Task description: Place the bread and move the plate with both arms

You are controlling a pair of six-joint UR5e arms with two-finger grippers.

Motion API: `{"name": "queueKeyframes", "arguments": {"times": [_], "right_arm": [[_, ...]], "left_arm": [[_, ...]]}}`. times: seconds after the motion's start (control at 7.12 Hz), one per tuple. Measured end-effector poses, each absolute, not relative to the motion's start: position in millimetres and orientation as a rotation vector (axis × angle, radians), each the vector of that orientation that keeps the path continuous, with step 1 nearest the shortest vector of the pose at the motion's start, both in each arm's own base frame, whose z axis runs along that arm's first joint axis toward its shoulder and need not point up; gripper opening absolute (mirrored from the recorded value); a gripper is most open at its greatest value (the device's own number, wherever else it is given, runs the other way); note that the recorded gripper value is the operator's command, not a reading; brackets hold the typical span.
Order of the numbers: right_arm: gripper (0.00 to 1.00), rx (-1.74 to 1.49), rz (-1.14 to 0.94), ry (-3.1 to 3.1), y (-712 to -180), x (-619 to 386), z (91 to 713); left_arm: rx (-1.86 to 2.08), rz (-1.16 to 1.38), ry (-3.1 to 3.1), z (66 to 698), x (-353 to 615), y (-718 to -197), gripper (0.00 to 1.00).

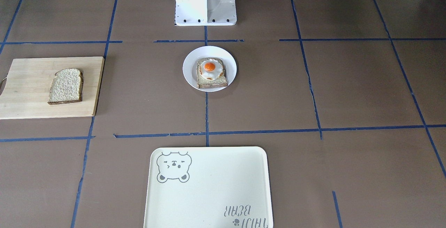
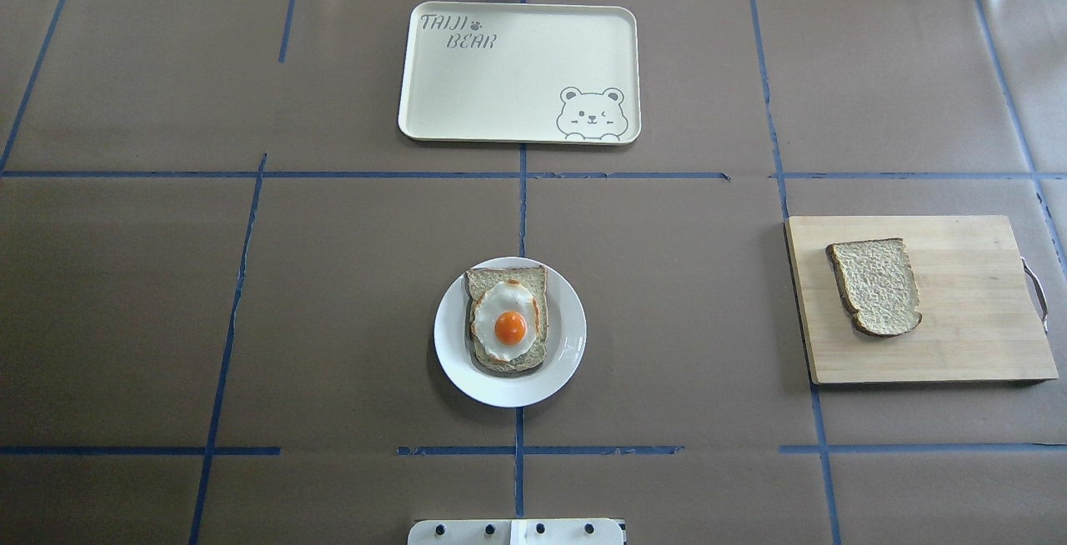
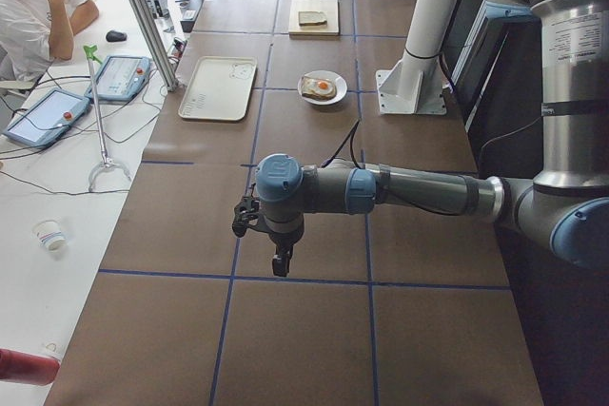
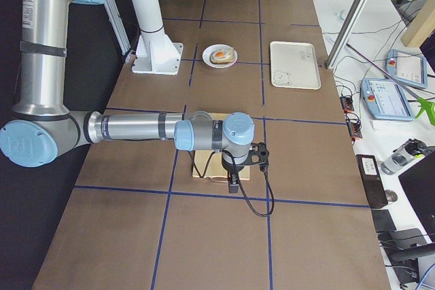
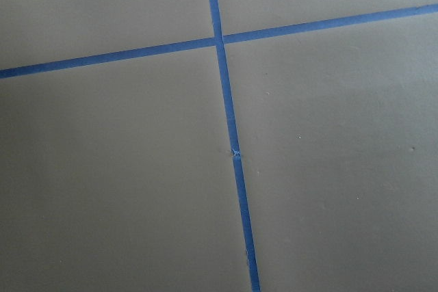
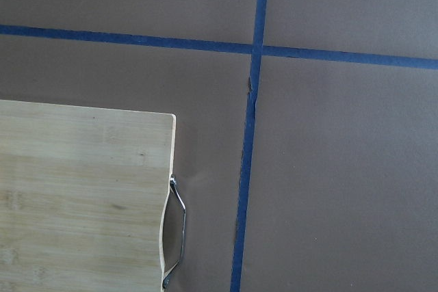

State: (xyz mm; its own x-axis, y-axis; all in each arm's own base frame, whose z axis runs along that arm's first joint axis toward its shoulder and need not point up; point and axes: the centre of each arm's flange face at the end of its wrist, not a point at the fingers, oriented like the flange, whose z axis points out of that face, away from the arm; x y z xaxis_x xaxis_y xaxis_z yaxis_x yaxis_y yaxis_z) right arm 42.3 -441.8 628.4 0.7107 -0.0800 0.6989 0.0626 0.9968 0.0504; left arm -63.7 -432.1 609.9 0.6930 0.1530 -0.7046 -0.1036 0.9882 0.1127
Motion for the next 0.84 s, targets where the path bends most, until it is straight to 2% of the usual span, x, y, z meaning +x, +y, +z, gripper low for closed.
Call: {"name": "queueKeyframes", "arguments": {"times": [0.84], "right_arm": [[1.00, 0.031, -0.087, -0.816, -442.6, 39.4, 623.3]], "left_arm": [[0.070, 0.137, 0.791, 606.9, -63.4, -428.8, 1.00]]}}
